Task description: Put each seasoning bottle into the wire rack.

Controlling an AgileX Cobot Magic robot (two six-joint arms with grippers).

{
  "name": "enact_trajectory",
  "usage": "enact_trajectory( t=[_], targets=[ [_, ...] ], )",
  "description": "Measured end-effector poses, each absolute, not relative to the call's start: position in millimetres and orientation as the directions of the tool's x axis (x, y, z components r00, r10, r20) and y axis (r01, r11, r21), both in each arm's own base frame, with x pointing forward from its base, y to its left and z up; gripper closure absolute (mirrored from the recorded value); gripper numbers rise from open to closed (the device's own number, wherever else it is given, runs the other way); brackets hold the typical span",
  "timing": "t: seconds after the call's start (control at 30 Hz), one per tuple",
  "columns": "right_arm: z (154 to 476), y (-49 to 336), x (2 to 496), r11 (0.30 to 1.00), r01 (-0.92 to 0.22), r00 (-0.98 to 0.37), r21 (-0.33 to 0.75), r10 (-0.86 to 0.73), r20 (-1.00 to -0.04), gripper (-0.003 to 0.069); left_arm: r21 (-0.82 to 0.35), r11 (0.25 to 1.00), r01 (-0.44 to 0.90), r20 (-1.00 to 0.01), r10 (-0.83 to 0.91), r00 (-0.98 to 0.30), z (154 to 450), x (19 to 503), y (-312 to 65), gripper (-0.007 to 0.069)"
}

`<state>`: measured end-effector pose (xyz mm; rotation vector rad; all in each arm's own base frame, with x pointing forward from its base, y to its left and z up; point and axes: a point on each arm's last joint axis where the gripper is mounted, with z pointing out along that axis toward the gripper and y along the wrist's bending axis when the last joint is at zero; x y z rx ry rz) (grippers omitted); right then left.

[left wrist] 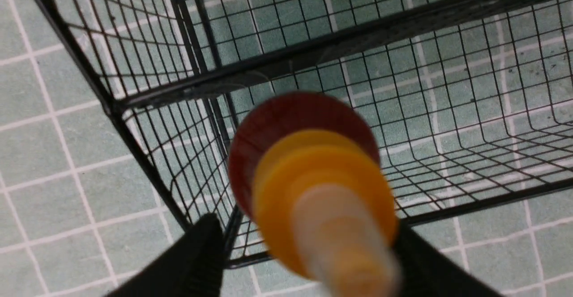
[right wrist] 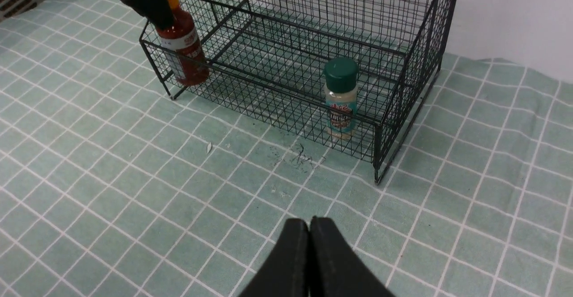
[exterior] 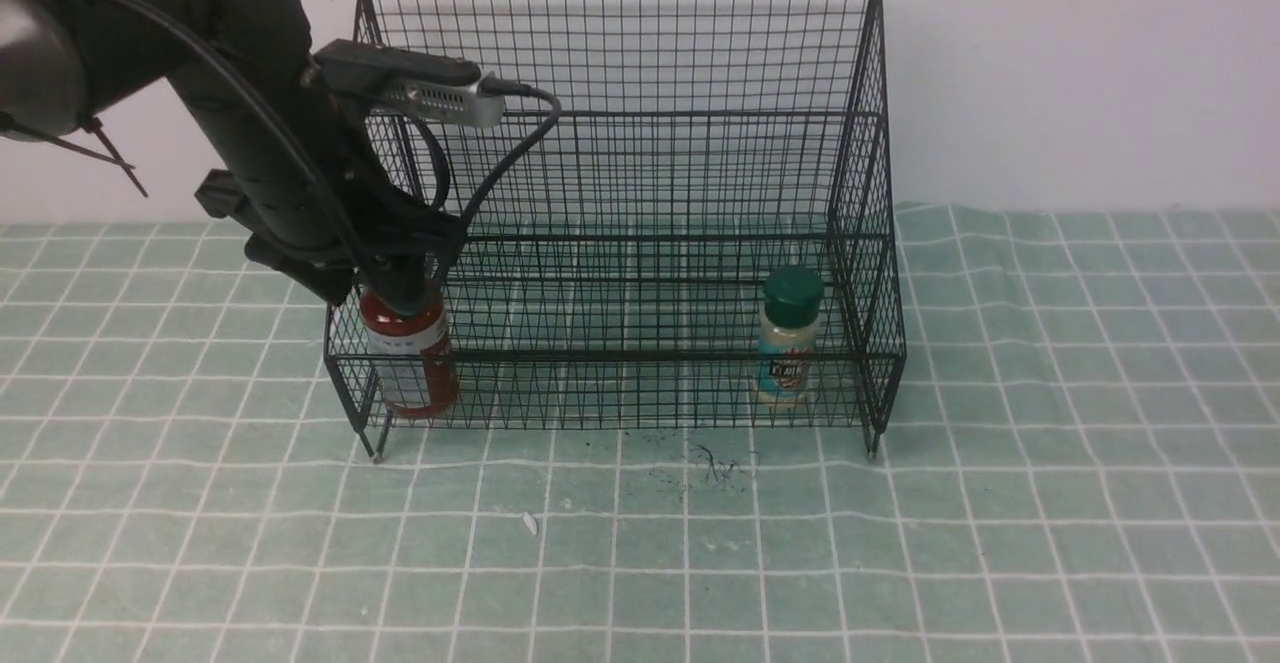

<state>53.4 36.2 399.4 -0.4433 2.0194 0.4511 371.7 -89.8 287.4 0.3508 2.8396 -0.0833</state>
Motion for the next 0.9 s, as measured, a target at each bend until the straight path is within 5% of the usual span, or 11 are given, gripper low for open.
enact_trajectory(
  t=[0.17,0.3,0.33,0.47,0.7,0.9],
  targets=[
    [395.5,26.9,51.8,0.895,-0.426,-0.311,0.133,-0.007,-0.95,0.0673,0.011,0.97,0.243,-0.285,0.236,-0.929,307.4,366.4,-85.3,0.0232],
    [375.9,12.4,42.0,0.884,-0.432,-0.143,0.177,0.127,-0.982,0.0673,0.033,0.971,0.237,-0.378,0.231,-0.897,346.5,350.2,-79.6,0.0414],
    [368.4,9.4,40.7,0.917,-0.356,-0.067,0.179,0.167,-0.984,0.0673,0.034,0.972,0.233,-0.413,0.226,-0.882,360.9,340.8,-77.3,0.0489],
    [350.7,2.2,31.9,0.921,-0.36,0.126,0.147,0.204,-0.971,0.0673,0.028,0.973,0.229,-0.521,0.21,-0.828,403.4,305.1,-69.4,0.0613],
    [342.0,1.3,23.4,0.889,-0.42,0.243,0.181,0.302,-0.922,0.0673,-0.01,0.971,0.237,-0.789,0.138,-0.599,447.5,194.7,-47.0,0.0631],
    [342.8,1.2,23.3,0.902,-0.41,0.28,0.135,0.265,-0.923,0.0673,-0.049,0.973,0.227,-0.933,0.037,-0.357,413.2,113.3,-28.1,0.0631]
  ],
)
